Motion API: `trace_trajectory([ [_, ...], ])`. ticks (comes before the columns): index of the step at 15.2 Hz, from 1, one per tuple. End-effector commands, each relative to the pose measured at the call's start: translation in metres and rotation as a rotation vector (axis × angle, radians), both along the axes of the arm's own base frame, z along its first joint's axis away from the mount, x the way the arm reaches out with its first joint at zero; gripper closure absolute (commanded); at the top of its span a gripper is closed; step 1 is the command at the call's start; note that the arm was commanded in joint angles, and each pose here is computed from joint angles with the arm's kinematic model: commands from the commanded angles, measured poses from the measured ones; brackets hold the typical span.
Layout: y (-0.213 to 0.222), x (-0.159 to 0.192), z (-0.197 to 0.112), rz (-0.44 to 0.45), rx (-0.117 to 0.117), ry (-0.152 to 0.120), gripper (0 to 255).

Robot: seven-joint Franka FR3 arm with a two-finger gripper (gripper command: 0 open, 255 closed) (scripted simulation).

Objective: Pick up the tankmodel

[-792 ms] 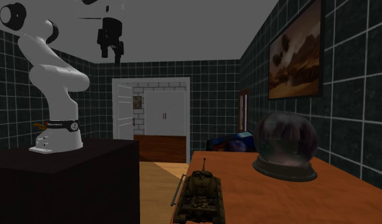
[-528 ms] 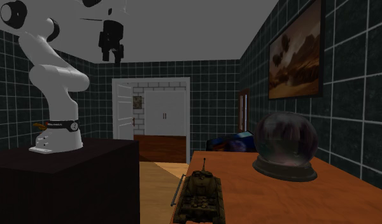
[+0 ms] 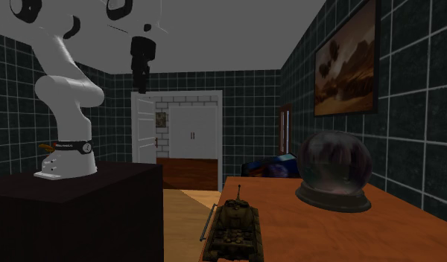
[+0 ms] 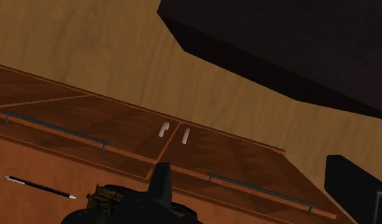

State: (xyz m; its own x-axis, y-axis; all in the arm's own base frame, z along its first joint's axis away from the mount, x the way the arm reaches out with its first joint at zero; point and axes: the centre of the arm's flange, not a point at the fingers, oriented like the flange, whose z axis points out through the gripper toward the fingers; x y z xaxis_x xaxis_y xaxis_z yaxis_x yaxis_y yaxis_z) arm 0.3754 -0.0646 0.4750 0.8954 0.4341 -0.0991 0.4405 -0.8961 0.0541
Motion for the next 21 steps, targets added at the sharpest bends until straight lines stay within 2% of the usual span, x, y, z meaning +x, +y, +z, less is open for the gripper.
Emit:
trace_trajectory([
  [1,-0.004,0.017,-0.019,0.073,-0.015,0.003,0],
  [11,-0.021,0.109,-0.105,0.411,-0.083,0.027,0],
  [21,-0.012,0.200,-0.193,0.749,-0.152,0.051,0],
])
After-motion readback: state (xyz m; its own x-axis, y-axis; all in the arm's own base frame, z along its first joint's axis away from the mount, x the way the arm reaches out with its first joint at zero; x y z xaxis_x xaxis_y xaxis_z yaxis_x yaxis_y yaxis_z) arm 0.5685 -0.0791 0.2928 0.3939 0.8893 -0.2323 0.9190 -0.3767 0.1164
